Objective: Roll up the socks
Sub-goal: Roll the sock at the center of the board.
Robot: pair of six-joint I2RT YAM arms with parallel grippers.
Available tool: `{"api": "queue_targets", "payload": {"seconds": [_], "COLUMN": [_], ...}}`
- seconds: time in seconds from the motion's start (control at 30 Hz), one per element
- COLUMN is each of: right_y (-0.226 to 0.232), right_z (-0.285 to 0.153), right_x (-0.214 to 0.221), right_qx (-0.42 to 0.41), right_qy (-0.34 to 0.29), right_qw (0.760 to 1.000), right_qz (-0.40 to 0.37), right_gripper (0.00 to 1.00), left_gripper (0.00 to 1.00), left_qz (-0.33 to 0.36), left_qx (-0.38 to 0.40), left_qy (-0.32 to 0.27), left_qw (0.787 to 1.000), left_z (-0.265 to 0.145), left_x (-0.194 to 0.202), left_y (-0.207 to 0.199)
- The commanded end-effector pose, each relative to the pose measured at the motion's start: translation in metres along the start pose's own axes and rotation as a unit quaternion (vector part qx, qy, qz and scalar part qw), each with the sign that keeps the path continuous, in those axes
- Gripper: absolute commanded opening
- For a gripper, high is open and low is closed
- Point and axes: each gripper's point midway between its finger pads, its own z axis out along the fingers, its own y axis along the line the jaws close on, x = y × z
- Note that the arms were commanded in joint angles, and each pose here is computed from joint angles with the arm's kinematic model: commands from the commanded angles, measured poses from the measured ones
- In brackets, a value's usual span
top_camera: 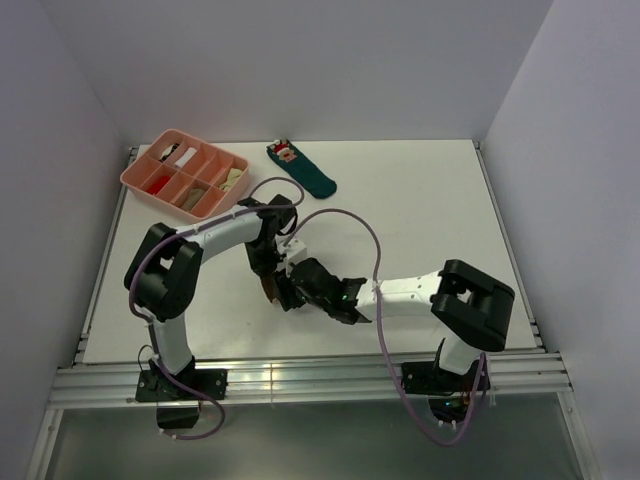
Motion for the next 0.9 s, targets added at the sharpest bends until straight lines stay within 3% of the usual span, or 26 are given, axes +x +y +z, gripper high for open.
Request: {"api": "queue_targets", "payload": {"seconds": [0.0, 0.13, 0.57, 0.73, 0.87], "right_y": [-0.002, 0.014, 0.022, 0.021, 0.024], "right_z": [0.006, 0.014, 0.042, 0.04, 0.036], "right_x": [-0.018, -0.023, 0.016, 0.021, 0.02], "right_qx": [0.056, 0.048, 0.065, 0.067, 0.058], "right_qy": [-0.027, -0.027, 0.038, 0.038, 0.034], "right_qw": [0.997, 0.998, 0.996, 0.996, 0.997], "right_qz": [-0.04, -0.044, -0.056, -0.039, -0.022], "right_gripper": [0.59, 0.59, 0.58, 0.44, 0.43], "left_gripper": [0.0, 0.0, 0.0, 0.01, 0.01], "left_qz": [0.022, 0.024, 0.018, 0.01, 0.01], "left_qx": [-0.022, -0.024, -0.025, -0.025, -0.022], "left_qy": [0.005, 0.01, 0.016, 0.018, 0.025], "left_qw": [0.999, 0.999, 0.999, 0.999, 0.999], "left_z": [-0.002, 0.001, 0.003, 0.005, 0.007], "left_x": [0.002, 0.006, 0.009, 0.011, 0.015], "left_y": [0.005, 0.002, -0.001, 0.0, 0.0]}}
